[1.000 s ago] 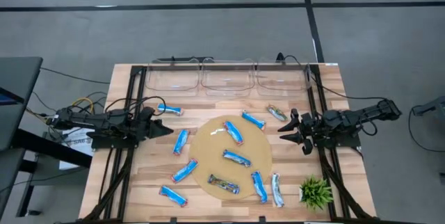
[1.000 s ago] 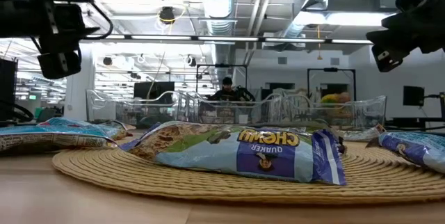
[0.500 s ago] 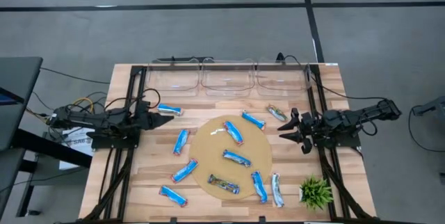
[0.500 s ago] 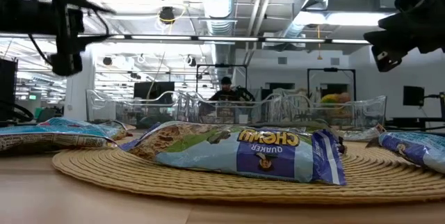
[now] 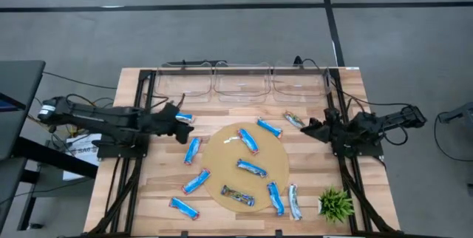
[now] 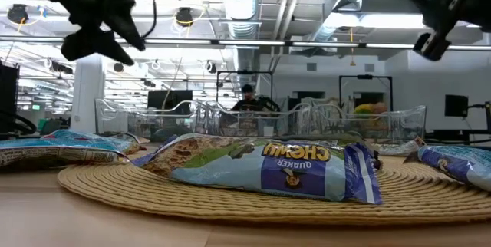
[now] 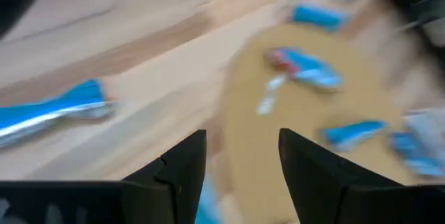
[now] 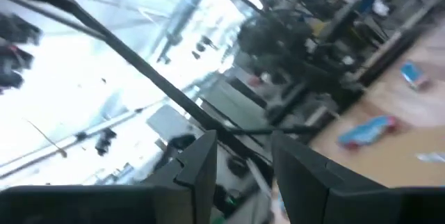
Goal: Pick and place Granola Bars by type
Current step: Put the yellow granola bar into the top left transparent bin
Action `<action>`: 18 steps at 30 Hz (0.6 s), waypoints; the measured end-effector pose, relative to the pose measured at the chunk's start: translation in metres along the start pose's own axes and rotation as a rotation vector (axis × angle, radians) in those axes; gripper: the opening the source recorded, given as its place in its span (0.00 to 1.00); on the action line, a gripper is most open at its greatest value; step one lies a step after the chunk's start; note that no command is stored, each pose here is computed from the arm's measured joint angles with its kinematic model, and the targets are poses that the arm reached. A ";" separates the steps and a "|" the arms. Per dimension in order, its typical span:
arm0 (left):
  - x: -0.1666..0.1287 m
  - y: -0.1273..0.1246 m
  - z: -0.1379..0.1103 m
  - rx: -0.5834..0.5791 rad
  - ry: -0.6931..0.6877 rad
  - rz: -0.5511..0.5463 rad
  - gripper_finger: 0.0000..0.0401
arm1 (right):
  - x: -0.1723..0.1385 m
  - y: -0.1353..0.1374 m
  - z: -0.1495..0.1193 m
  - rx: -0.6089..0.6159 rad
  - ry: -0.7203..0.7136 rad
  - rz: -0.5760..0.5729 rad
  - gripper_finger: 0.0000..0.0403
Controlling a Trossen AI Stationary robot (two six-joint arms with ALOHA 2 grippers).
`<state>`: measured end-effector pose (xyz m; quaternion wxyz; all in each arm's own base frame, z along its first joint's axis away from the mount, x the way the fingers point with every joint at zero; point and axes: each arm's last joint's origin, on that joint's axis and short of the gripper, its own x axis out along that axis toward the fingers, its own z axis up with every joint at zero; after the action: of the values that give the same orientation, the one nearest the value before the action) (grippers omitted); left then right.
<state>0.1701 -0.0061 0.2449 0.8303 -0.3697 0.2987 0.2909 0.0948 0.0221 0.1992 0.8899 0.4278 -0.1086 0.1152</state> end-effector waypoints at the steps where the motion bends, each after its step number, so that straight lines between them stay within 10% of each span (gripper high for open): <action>1: 0.004 -0.001 0.002 0.017 0.029 0.058 0.43 | 0.000 0.002 0.002 -0.012 -0.025 0.017 0.32; 18: 0.068 0.021 0.013 0.460 0.425 0.414 0.43 | 0.093 0.062 0.039 -0.603 0.518 -0.401 0.32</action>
<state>0.2029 0.0333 0.1945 0.7348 -0.1576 0.5902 0.2947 0.1612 0.0390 0.2957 0.9775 0.1187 0.1742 0.0070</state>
